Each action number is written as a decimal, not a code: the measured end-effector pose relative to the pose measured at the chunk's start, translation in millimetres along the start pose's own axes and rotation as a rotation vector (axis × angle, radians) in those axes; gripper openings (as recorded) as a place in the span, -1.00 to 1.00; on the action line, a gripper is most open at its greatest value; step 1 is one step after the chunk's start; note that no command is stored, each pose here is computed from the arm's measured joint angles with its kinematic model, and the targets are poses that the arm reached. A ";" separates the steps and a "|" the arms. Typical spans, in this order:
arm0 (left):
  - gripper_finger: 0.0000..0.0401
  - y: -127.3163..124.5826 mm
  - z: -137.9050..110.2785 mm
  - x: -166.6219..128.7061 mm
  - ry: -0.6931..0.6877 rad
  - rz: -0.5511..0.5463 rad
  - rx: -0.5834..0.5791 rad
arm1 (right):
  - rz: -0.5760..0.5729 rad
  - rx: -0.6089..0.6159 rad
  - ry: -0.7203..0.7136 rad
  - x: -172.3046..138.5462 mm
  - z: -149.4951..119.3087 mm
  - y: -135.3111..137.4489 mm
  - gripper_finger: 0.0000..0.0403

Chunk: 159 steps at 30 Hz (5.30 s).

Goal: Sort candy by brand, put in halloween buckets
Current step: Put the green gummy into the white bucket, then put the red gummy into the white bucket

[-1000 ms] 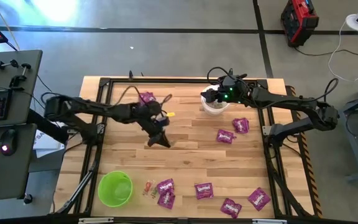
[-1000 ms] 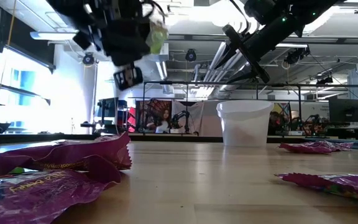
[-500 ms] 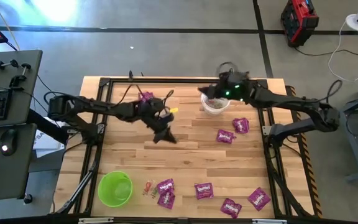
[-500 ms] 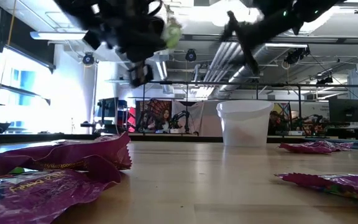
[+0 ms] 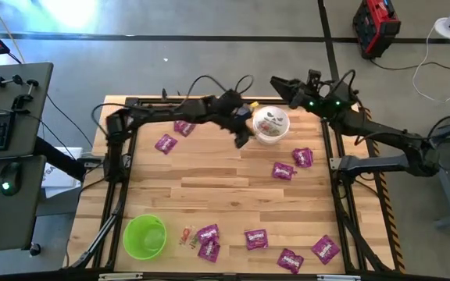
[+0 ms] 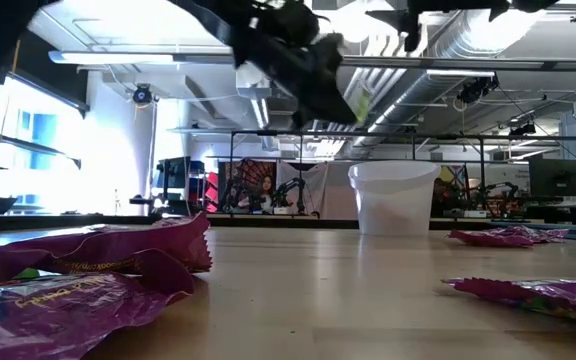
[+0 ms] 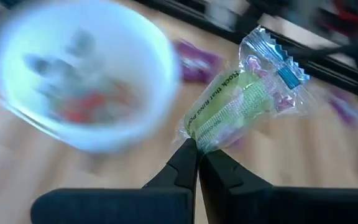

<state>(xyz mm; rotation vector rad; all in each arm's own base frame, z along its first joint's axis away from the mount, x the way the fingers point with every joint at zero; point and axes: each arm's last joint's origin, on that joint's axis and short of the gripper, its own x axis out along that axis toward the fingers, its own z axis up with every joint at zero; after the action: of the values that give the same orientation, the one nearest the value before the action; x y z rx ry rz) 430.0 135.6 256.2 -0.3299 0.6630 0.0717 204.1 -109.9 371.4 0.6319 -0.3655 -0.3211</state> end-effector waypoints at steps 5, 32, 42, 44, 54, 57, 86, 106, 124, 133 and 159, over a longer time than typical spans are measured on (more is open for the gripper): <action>-1.00 23.9 17.5 22.9 -0.066 0.171 0.002 | -0.077 0.010 0.091 -0.6 -9.3 -7.2 0.26; 0.16 -4.2 2.6 -18.8 0.336 0.007 -0.041 | -0.064 -0.063 0.063 -0.3 -6.5 -6.0 0.26; 0.06 -121.1 -79.9 -84.7 0.135 0.044 -0.120 | -0.019 -0.093 0.161 -1.0 -12.1 -7.1 0.26; 0.05 -139.0 -101.3 -91.8 0.209 0.032 -0.163 | 0.029 -0.068 0.199 -1.2 -13.3 -5.6 0.26; -0.06 -169.3 -127.8 -88.4 0.688 0.064 -0.070 | 0.259 0.127 0.425 -5.4 -48.0 36.3 0.26; -0.09 -176.4 -137.4 -72.8 0.734 0.100 -0.076 | 0.310 0.179 0.482 -11.4 -64.0 57.7 0.26; -0.14 -238.0 -236.4 -2.3 1.026 0.127 -0.097 | 0.109 0.118 0.515 -61.3 -122.1 119.9 0.26; -0.90 -232.2 -240.3 6.3 1.003 0.148 0.022 | 0.102 0.088 0.579 -63.4 -126.5 116.7 0.26; -1.00 -211.8 -108.0 -106.6 0.053 0.070 0.079 | 0.105 0.085 0.584 -63.6 -126.7 116.7 0.26; -1.00 -203.5 -167.8 -81.0 -0.175 -0.081 -0.179 | 0.106 0.062 0.568 -63.2 -126.1 116.8 0.26; -1.00 -120.2 -75.8 -113.0 -0.346 0.117 -0.053 | 0.298 0.010 -0.022 -55.4 -74.5 144.4 0.26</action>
<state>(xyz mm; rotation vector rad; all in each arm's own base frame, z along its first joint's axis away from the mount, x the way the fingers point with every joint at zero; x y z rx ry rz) 316.5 2.0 303.0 -0.3199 0.3368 0.2532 212.4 60.2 392.8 0.5750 -0.4761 -0.0419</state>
